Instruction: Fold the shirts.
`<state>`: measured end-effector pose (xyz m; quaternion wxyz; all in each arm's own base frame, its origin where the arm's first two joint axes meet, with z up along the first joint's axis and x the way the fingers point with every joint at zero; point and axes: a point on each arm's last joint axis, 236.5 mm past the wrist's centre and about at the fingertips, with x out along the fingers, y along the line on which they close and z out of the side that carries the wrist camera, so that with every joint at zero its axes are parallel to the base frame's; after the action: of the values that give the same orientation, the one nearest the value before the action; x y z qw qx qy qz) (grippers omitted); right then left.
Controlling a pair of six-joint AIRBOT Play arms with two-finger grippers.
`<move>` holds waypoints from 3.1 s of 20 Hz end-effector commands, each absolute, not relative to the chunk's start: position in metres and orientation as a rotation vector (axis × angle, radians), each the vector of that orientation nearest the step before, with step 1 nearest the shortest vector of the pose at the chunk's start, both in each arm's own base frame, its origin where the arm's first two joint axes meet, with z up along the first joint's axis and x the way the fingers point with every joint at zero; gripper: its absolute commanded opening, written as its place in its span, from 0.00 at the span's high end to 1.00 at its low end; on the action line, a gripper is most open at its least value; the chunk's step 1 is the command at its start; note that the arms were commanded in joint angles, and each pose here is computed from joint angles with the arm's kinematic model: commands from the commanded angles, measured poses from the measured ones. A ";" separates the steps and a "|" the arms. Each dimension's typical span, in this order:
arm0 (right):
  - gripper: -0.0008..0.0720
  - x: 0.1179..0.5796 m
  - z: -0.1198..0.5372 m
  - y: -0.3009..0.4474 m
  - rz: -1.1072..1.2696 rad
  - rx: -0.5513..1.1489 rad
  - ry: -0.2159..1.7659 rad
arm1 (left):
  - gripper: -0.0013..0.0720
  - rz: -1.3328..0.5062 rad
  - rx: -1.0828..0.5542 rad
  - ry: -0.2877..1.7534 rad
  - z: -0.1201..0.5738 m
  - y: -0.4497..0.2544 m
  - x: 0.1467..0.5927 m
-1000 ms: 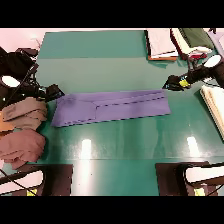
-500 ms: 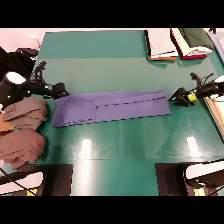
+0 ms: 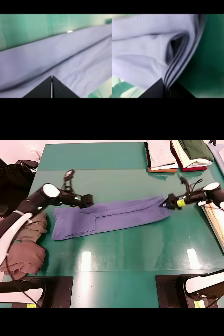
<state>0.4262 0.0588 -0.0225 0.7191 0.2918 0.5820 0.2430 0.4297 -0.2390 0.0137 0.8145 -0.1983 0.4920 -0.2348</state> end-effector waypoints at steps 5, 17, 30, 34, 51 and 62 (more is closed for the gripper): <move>0.96 0.431 0.162 0.109 0.717 0.525 0.979 | 0.95 -0.649 -0.336 1.151 -0.039 -0.348 0.432; 0.96 0.393 0.243 0.246 0.969 0.365 0.842 | 0.95 -0.706 -0.334 1.202 -0.046 -0.379 0.426; 0.55 0.350 0.177 0.513 1.231 0.406 0.762 | 0.95 -0.230 -0.218 0.636 0.239 -0.064 0.468; 0.50 0.337 0.150 0.530 1.319 0.252 0.826 | 0.95 -0.214 -0.212 0.598 0.262 -0.052 0.451; 0.14 0.397 -0.063 0.246 0.672 0.634 1.405 | 0.95 -0.406 -0.148 0.639 0.250 -0.136 0.434; 0.96 0.431 -0.049 0.381 0.868 0.503 1.225 | 0.95 -0.489 -0.257 0.670 0.245 -0.160 0.426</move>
<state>0.4147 0.3622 -0.0621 0.6776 0.2428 0.5825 0.3777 0.4301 -0.1483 0.2483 0.9175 -0.0995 0.3174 -0.2180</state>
